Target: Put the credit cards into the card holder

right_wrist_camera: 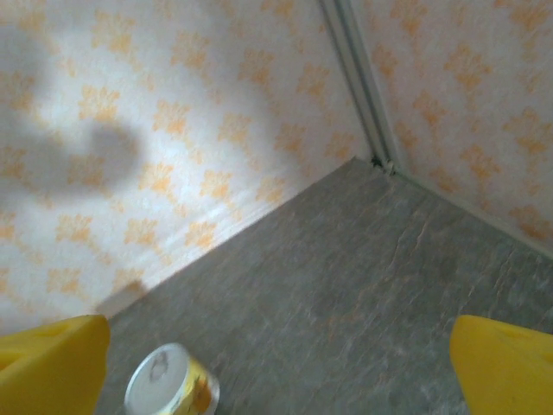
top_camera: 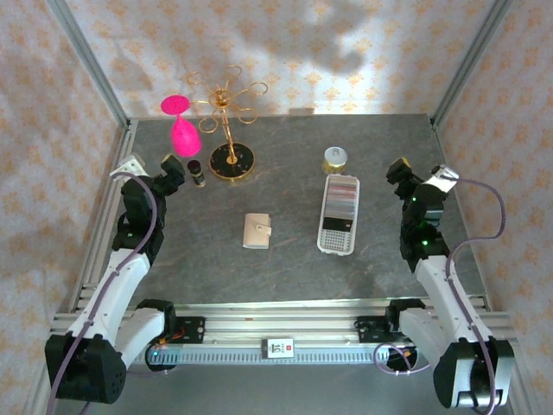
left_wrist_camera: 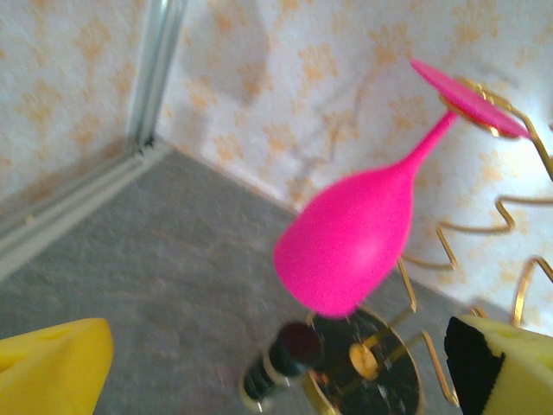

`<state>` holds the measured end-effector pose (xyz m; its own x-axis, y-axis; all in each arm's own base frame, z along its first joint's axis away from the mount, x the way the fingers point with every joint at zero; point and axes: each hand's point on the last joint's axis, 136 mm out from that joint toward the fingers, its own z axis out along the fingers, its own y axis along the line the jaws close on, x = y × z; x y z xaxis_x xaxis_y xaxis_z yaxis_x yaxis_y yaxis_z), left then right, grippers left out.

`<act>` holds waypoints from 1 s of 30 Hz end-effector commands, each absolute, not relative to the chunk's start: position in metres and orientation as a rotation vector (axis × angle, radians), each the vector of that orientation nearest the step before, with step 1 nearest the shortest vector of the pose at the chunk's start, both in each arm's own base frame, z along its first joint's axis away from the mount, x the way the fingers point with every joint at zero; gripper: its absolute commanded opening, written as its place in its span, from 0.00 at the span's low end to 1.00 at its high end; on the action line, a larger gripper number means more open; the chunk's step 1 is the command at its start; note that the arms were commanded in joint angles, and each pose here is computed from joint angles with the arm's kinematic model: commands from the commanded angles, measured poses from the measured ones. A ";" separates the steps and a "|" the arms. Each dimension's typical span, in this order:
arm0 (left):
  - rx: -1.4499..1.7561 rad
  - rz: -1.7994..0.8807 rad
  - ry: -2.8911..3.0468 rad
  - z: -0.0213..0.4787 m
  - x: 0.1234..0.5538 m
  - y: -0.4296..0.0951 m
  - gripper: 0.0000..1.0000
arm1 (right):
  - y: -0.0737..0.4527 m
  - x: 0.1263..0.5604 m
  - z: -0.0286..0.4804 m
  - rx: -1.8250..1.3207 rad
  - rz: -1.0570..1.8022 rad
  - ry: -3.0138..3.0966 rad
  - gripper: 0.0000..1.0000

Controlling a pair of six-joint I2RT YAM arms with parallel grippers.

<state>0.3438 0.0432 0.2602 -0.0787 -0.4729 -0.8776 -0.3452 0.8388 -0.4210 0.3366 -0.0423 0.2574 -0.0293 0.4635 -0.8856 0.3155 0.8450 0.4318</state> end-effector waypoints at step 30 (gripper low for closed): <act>-0.697 -1.109 2.410 0.093 0.232 -0.155 0.73 | 0.300 0.287 0.136 0.232 0.747 2.516 0.31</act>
<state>0.2205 -0.1483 0.0830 -0.8211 -0.5537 -0.1387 -0.2851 0.6084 -0.7407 0.2709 0.2812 0.1373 -0.8695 0.2627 -0.4184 -0.0213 0.8263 0.5629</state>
